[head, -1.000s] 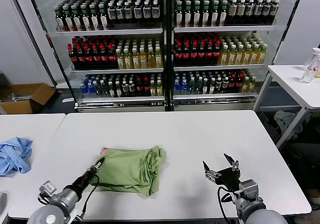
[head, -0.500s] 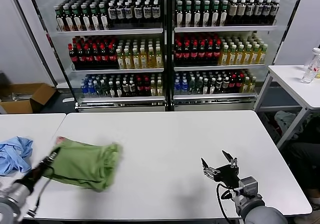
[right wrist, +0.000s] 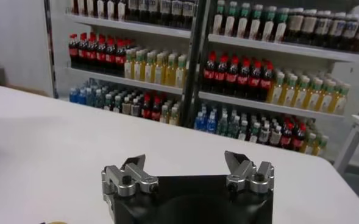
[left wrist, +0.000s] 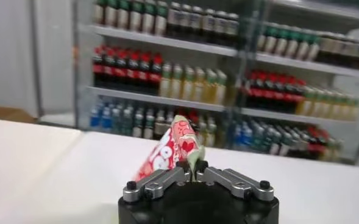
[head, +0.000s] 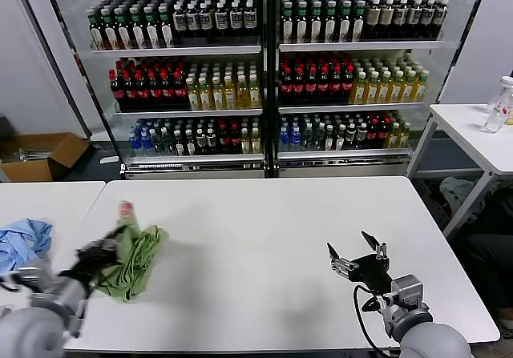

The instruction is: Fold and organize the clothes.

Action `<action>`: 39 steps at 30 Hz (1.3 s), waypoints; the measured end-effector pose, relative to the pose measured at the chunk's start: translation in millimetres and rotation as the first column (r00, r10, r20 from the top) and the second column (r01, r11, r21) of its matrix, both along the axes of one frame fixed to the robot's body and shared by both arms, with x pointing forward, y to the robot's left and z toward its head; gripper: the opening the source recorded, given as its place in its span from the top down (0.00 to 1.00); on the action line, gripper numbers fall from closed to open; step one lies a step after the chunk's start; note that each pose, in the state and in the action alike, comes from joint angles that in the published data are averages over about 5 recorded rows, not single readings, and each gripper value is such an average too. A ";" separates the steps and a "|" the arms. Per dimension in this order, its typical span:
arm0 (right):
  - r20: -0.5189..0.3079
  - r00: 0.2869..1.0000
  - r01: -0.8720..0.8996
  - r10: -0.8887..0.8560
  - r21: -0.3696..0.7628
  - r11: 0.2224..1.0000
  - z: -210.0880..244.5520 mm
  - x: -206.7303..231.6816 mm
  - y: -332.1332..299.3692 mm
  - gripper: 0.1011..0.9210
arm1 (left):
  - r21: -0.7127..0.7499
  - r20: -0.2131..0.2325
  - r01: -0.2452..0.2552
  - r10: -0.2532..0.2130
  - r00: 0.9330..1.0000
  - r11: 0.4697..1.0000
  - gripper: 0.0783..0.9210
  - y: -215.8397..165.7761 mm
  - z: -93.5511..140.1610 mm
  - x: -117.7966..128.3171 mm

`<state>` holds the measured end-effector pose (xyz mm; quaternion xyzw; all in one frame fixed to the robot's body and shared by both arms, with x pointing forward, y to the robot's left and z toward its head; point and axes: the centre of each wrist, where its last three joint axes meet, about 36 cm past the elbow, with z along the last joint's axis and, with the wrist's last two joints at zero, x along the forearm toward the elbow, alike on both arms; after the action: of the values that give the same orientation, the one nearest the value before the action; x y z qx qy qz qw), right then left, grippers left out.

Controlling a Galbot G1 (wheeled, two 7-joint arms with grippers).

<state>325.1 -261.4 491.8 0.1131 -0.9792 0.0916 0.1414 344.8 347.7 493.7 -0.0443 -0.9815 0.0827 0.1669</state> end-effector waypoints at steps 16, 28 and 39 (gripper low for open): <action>0.018 1.000 0.020 -0.021 0.008 1.000 2.9 13.4 -7.6 0.12 | -0.533 0.005 0.194 -0.226 0.974 0.824 0.97 -154.2 -38.7 37.5; 0.012 1.000 0.016 -0.017 0.056 0.998 1.1 22.8 -6.0 0.12 | -0.542 0.011 0.250 -0.290 0.957 0.803 0.65 -206.8 -65.1 58.7; -0.074 0.997 -0.007 0.018 0.153 0.988 -18.4 42.1 19.9 0.12 | -0.430 0.083 0.230 -0.215 0.973 0.873 0.27 -166.5 -53.0 42.5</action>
<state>367.2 -241.5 473.4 0.1330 -0.9766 0.0132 0.1683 387.3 181.2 440.7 -0.1944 -0.9288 0.2803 0.1451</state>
